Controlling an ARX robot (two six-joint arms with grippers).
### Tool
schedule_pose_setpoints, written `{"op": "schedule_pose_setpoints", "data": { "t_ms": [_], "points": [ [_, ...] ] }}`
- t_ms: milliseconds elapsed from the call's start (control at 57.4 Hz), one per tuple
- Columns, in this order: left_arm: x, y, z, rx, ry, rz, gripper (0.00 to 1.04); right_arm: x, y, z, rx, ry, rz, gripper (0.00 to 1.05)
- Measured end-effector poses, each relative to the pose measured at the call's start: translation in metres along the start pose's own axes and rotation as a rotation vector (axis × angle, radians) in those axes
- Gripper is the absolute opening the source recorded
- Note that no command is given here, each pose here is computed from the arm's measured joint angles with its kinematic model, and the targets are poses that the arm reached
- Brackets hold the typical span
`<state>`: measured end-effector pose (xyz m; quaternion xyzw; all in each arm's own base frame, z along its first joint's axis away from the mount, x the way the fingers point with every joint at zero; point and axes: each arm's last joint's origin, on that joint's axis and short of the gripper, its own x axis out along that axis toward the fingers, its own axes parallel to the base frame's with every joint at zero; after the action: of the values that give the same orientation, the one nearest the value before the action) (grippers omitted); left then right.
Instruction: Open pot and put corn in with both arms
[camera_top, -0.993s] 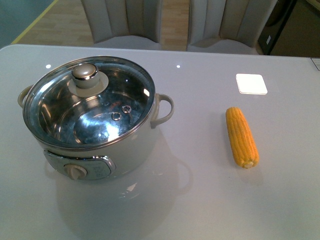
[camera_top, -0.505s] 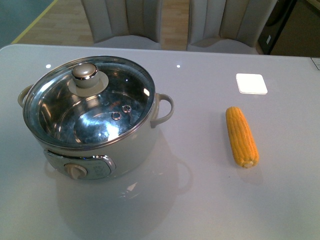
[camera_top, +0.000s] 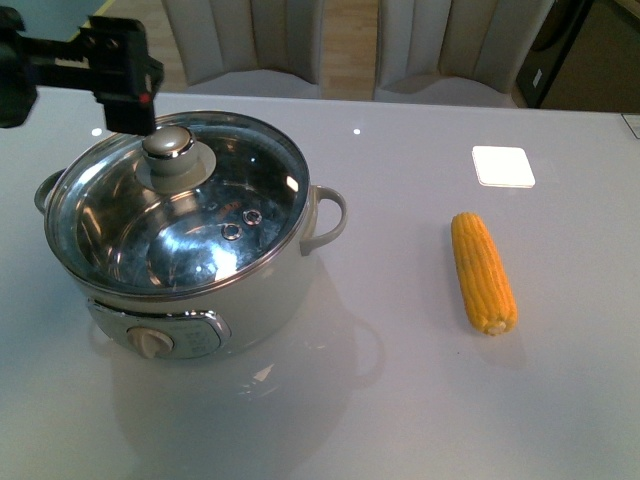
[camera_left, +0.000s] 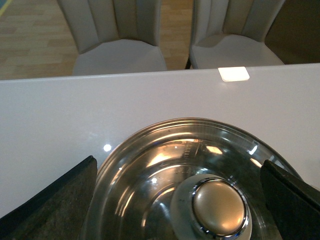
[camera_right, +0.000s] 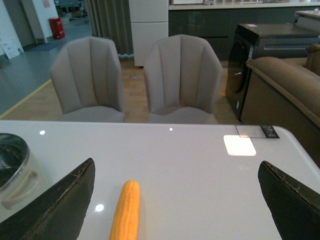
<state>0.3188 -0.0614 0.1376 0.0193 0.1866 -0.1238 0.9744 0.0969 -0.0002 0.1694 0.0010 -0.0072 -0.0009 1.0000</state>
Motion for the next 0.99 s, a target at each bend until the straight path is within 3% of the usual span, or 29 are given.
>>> {"op": "schedule_pose_setpoints", "data": {
  "t_ms": [435,871,993],
  "points": [
    [0.053,-0.017,-0.025,0.028,0.019,-0.048,0.98,0.0,0.0,0.0,0.0,0.0,0.0,0.96],
    [0.064,-0.024,-0.042,0.009,0.052,-0.039,0.98,0.0,0.0,0.0,0.0,0.0,-0.001,0.96],
    [0.064,-0.024,-0.043,0.006,0.051,-0.033,0.81,0.0,0.0,0.0,0.0,0.0,0.0,0.96]
  ]
}}
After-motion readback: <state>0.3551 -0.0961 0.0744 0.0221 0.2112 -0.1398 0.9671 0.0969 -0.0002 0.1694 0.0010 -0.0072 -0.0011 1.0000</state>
